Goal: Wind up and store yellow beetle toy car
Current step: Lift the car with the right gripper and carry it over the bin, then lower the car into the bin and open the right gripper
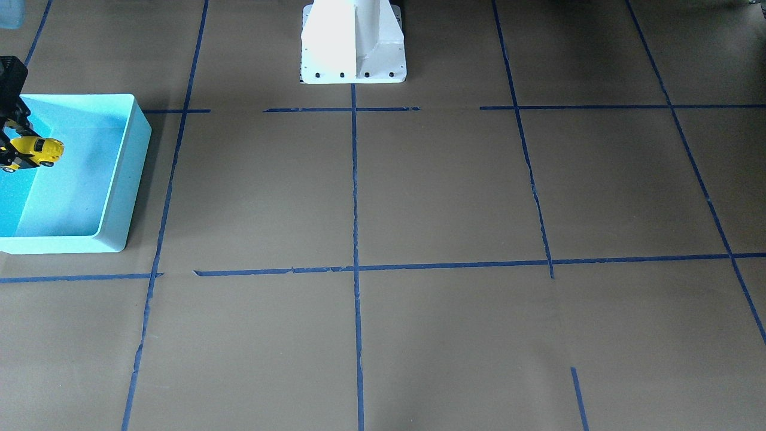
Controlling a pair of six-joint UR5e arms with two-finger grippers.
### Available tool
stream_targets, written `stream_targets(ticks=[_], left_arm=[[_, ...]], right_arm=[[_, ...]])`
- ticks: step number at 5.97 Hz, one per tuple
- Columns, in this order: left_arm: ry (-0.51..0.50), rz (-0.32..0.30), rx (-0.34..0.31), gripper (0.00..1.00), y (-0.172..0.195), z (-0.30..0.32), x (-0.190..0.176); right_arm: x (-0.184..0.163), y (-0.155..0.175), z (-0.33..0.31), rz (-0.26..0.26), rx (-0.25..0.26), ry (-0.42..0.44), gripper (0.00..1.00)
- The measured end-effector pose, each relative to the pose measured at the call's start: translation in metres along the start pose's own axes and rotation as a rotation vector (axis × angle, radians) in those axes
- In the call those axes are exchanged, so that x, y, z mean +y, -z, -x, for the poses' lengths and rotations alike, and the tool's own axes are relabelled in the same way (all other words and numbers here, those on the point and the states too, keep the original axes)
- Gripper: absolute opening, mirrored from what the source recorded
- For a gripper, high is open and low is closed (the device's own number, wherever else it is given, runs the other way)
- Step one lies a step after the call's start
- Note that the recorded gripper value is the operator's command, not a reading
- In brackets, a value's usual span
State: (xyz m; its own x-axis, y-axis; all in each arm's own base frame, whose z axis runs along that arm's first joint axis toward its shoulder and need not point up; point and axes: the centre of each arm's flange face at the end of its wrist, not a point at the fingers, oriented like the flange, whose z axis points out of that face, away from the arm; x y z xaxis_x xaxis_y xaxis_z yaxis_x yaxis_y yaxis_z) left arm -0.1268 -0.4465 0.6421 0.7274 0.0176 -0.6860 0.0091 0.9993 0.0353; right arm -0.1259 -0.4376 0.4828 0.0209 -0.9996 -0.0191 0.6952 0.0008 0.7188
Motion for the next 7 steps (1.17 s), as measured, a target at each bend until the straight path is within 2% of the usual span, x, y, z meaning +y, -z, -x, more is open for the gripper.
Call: stream_targets(ticks=[1,2,4,6,7], left_arm=[[0.001,-0.002,0.000,1.00,0.001,0.000,0.000],[0.002,-0.002,0.000,1.00,0.001,0.000,0.000],[0.001,0.000,0.001,1.00,0.000,0.000,0.000],[0.001,-0.002,0.000,1.00,0.001,0.000,0.000],[0.001,-0.004,0.000,1.00,0.002,-0.001,0.000]], right_arm=[[0.023,-0.026,0.000,0.033,0.021,-0.007,0.00],[0.026,-0.054,0.008,0.020,0.035,-0.026,0.00],[0.000,-0.105,0.047,-0.025,0.011,-0.091,0.00],[-0.006,-0.140,0.068,-0.016,-0.006,-0.083,0.01],[-0.007,-0.146,0.071,-0.014,-0.010,-0.076,0.26]])
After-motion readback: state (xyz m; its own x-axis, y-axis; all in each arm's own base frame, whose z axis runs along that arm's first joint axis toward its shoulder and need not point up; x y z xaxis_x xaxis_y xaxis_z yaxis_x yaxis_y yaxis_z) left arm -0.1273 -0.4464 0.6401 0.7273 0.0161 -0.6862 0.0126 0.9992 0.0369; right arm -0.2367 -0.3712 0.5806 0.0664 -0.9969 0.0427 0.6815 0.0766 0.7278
